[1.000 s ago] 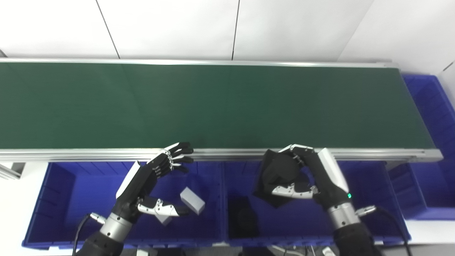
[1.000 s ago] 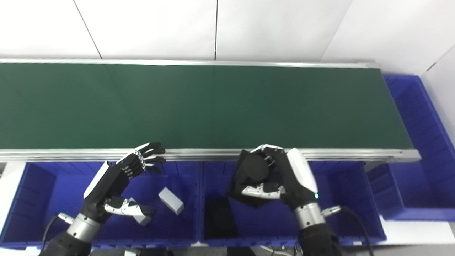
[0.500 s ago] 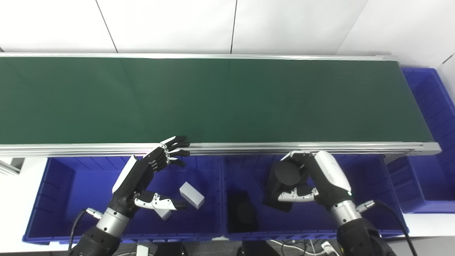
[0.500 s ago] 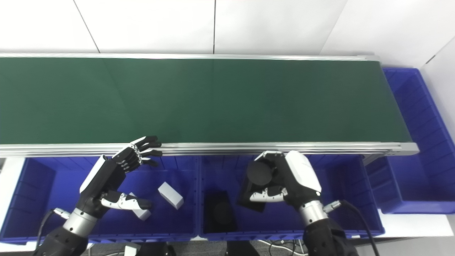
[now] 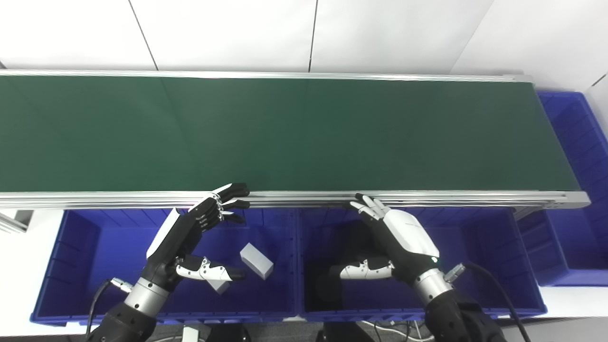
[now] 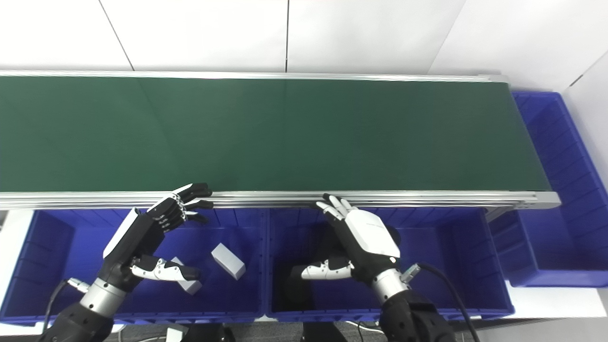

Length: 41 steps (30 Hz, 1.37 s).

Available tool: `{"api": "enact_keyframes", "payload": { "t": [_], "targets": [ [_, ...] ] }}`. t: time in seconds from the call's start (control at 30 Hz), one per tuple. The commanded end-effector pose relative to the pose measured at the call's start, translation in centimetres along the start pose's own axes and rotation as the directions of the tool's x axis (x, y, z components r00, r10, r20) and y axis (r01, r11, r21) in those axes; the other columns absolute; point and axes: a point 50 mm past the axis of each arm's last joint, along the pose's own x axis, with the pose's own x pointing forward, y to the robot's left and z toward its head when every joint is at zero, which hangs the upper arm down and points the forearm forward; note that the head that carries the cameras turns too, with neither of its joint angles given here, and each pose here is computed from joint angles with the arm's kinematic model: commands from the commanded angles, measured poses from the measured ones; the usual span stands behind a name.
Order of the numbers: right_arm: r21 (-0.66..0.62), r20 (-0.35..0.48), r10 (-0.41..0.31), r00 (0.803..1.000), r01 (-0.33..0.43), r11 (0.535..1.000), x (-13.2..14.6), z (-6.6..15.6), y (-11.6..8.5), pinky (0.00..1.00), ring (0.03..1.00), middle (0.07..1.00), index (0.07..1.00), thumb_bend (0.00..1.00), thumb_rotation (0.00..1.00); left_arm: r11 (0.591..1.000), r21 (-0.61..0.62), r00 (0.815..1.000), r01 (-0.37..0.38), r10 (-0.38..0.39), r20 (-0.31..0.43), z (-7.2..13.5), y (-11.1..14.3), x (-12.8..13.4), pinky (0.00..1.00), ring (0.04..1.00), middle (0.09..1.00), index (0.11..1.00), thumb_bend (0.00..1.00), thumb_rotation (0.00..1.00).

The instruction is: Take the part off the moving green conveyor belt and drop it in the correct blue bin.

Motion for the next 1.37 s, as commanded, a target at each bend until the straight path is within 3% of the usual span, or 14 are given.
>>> {"api": "enact_keyframes", "payload": {
  "t": [0.0, 0.1, 0.2, 0.4, 0.5, 0.77, 1.1, 1.33],
  "targets": [
    [0.005, 0.028, -0.024, 0.999, 0.024, 1.000, 0.3, 1.0, -0.2, 0.94, 0.977, 0.973, 0.921, 0.83, 0.45, 1.000, 0.031, 0.999, -0.001, -0.001, 0.046, 1.0, 0.5, 0.5, 0.67, 0.791, 0.858, 0.852, 0.97, 0.28],
    [0.058, 0.043, -0.034, 0.999, 0.032, 0.998, 0.5, 1.2, 0.2, 0.93, 0.969, 0.968, 0.927, 0.83, 0.44, 0.999, 0.043, 0.999, 0.001, -0.002, 0.037, 1.0, 0.5, 0.4, 0.68, 0.796, 0.862, 0.857, 0.97, 0.28],
    [0.176, 0.077, -0.062, 0.995, 0.047, 0.983, 0.5, 1.3, 0.4, 0.80, 0.921, 0.954, 0.940, 0.81, 0.41, 0.999, 0.053, 1.000, 0.003, -0.005, 0.030, 1.0, 0.6, 0.4, 0.68, 0.802, 0.867, 0.865, 0.97, 0.27],
    [0.376, 0.130, -0.199, 0.971, 0.137, 0.916, 0.3, 0.8, 0.7, 0.66, 0.793, 0.875, 0.919, 0.78, 0.37, 0.998, 0.057, 1.000, 0.006, -0.006, -0.002, 0.7, 0.5, 0.6, 0.75, 0.836, 0.891, 0.902, 0.95, 0.27],
    [0.473, 0.142, -0.257, 0.956, 0.162, 0.866, 0.0, 0.4, 0.9, 0.67, 0.776, 0.856, 0.917, 0.77, 0.35, 0.998, 0.061, 1.000, -0.004, 0.005, -0.007, 0.6, 0.5, 0.7, 0.76, 0.844, 0.899, 0.916, 0.95, 0.27],
    [0.545, 0.080, -0.297, 0.951, 0.208, 0.812, -0.4, -0.3, 1.2, 0.78, 0.819, 0.856, 0.937, 0.80, 0.40, 0.999, 0.047, 1.000, -0.014, 0.014, -0.013, 0.6, 0.3, 1.0, 0.79, 0.870, 0.926, 0.940, 0.93, 0.27],
    [0.560, 0.072, -0.303, 0.950, 0.213, 0.800, -0.6, -0.5, 1.2, 0.78, 0.823, 0.867, 0.909, 0.79, 0.34, 0.998, 0.013, 0.997, -0.058, 0.058, -0.041, 0.6, 0.2, 0.9, 0.84, 0.912, 0.944, 0.985, 0.93, 0.24],
    [0.558, 0.078, -0.299, 0.951, 0.207, 0.804, -0.6, -0.6, 1.2, 0.78, 0.817, 0.859, 0.903, 0.79, 0.33, 0.998, 0.021, 0.997, -0.065, 0.066, -0.042, 0.7, 0.2, 0.7, 0.81, 0.896, 0.932, 0.970, 0.93, 0.24]
  ]
}}
